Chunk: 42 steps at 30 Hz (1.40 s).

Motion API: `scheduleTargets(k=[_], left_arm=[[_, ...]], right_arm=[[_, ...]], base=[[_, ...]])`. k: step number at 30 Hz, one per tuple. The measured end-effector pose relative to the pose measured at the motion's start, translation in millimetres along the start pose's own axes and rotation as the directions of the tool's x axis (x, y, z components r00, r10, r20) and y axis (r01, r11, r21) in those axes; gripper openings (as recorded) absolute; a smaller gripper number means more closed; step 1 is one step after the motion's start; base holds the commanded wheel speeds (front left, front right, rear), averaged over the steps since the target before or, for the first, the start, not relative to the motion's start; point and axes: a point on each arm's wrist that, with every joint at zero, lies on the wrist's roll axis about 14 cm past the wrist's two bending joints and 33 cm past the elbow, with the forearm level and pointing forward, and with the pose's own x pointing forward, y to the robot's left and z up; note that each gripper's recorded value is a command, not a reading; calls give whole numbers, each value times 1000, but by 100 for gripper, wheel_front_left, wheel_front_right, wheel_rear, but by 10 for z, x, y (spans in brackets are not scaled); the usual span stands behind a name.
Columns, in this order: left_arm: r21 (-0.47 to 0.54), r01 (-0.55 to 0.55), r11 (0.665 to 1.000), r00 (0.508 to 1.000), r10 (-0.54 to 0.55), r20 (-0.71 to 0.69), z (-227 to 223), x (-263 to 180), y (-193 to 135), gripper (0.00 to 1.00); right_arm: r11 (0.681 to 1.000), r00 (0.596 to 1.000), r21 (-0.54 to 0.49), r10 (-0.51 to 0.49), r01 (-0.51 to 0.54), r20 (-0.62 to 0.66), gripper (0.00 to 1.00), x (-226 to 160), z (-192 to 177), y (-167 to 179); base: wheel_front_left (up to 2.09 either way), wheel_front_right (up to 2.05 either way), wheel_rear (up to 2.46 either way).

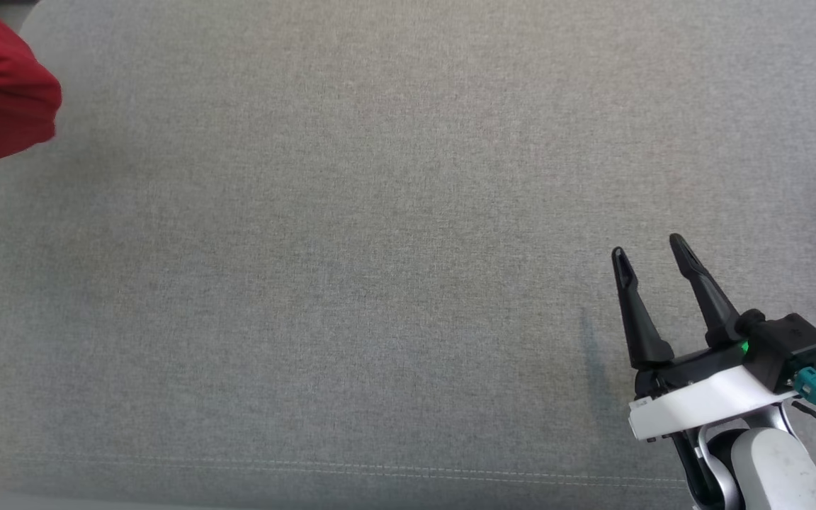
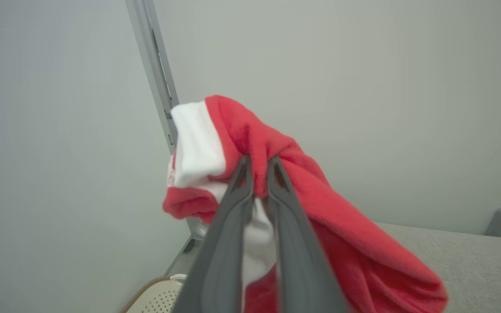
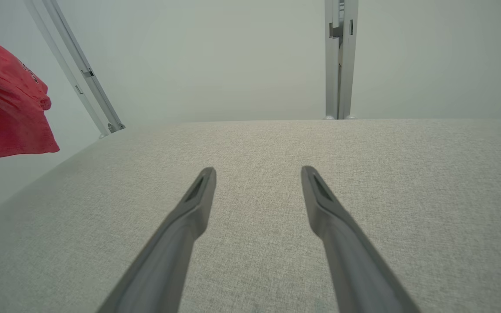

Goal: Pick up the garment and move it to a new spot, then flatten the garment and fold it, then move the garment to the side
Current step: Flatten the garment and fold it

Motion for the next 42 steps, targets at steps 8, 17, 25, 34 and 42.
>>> scheduleTargets(k=[8, 17, 25, 34, 42], left_arm=[[24, 188, 982, 978, -189, 87, 132, -448, -727, 0], [-71, 339, 938, 941, -338, 30, -44, -1007, -1515, 0], [-167, 529, 832, 835, -545, -71, -350, -1394, -2397, 0], [-286, 736, 614, 595, -787, -161, -690, -1906, -3540, 0], [-310, 846, 435, 365, -895, -257, -1090, -2370, -4241, 36]], right_arm=[[999, 997, -4, -49, 49, 54, 100, -222, 219, -37], [987, 984, -1, -158, 159, 84, 100, -488, 322, -285], [965, 960, -10, -258, 260, 107, 100, -748, 403, -526], [924, 917, -8, -378, 382, 127, 100, -1089, 466, -787], [897, 891, -12, -437, 441, 122, 100, -1215, 453, -941]], base=[[0, 0, 0], [0, 0, 0], [0, 0, 0], [0, 0, 0], [0, 0, 0]])
